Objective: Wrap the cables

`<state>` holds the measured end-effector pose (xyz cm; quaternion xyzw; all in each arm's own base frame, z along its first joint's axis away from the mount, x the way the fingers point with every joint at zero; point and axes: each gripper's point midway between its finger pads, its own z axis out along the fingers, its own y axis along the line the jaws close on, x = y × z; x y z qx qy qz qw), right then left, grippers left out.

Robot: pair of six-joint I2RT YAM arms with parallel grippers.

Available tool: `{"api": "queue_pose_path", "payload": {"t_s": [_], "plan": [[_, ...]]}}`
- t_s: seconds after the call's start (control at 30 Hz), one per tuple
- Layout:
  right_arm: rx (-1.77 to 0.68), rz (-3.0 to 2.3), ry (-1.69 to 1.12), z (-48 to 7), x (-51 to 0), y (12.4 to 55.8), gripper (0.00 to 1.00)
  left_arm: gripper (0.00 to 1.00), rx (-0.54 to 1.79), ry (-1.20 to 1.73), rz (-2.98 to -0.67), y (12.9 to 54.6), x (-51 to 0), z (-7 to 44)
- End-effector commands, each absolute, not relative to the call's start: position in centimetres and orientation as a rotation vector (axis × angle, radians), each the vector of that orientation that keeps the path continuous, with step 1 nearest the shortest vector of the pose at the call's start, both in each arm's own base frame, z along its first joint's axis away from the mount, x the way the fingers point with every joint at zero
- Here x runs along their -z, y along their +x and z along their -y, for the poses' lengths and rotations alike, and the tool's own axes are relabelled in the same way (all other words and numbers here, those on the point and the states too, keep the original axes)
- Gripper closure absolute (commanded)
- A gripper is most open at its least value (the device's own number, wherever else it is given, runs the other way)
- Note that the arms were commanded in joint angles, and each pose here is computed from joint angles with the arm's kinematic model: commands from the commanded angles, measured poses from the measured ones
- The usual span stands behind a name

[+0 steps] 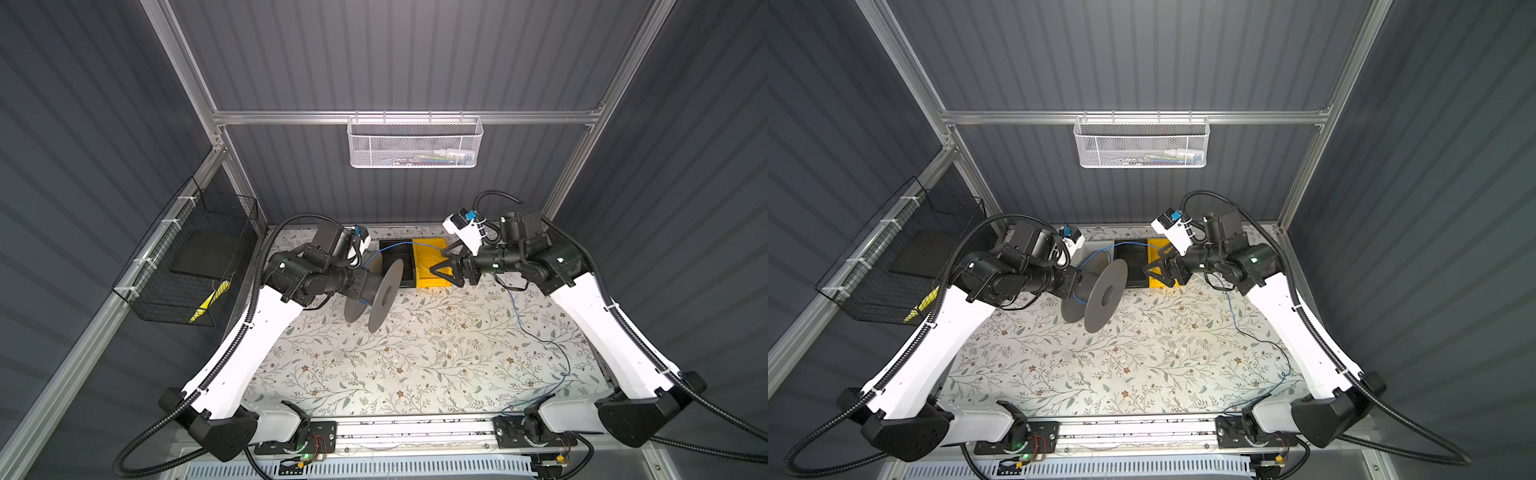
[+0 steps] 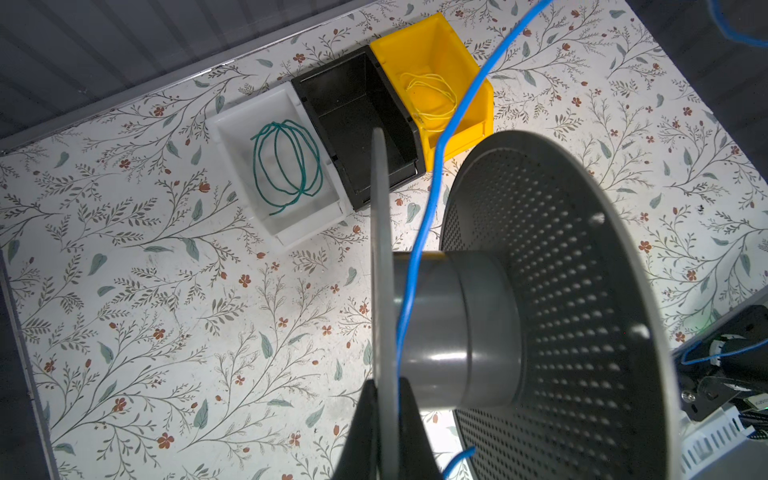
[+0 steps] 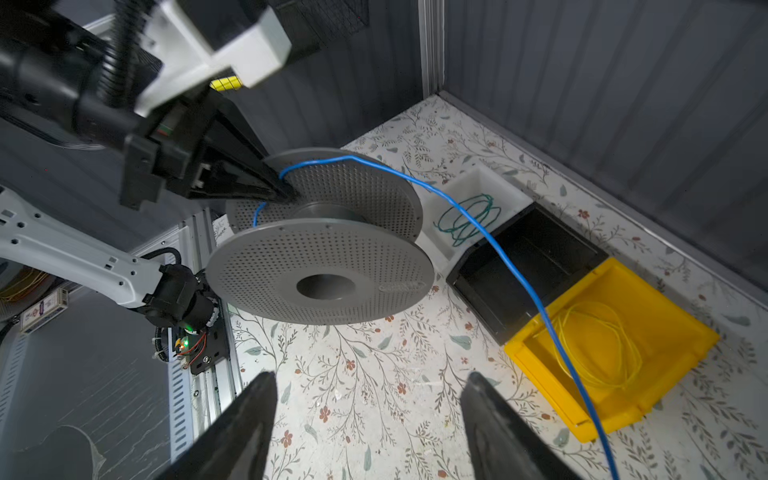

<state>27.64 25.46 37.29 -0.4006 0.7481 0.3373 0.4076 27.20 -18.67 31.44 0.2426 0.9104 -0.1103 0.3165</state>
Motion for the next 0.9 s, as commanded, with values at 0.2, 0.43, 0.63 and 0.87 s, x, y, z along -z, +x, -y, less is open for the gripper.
{"api": "queue_pose_path", "payload": {"t_s": [0.2,0.43,0.63,0.87], "plan": [[-0.680,-1.992,-0.989,-23.8,-35.7,31.6,0.19,1.00,0.378,0.707,-2.353,26.6,-33.0,19.9],[-0.883,-2.051,-1.072,-25.9,-33.0,32.2,0.17,1.00,0.387,0.721,-2.354,26.3,-33.0,20.0],[-0.884,-2.096,-1.063,-25.9,-30.8,32.5,0.20,1.00,0.378,0.720,-2.351,26.3,-33.0,19.8],[-0.797,-2.169,-1.037,-25.2,-28.4,33.8,0.35,1.00,0.389,0.717,-2.334,26.5,-33.4,20.0]]}}
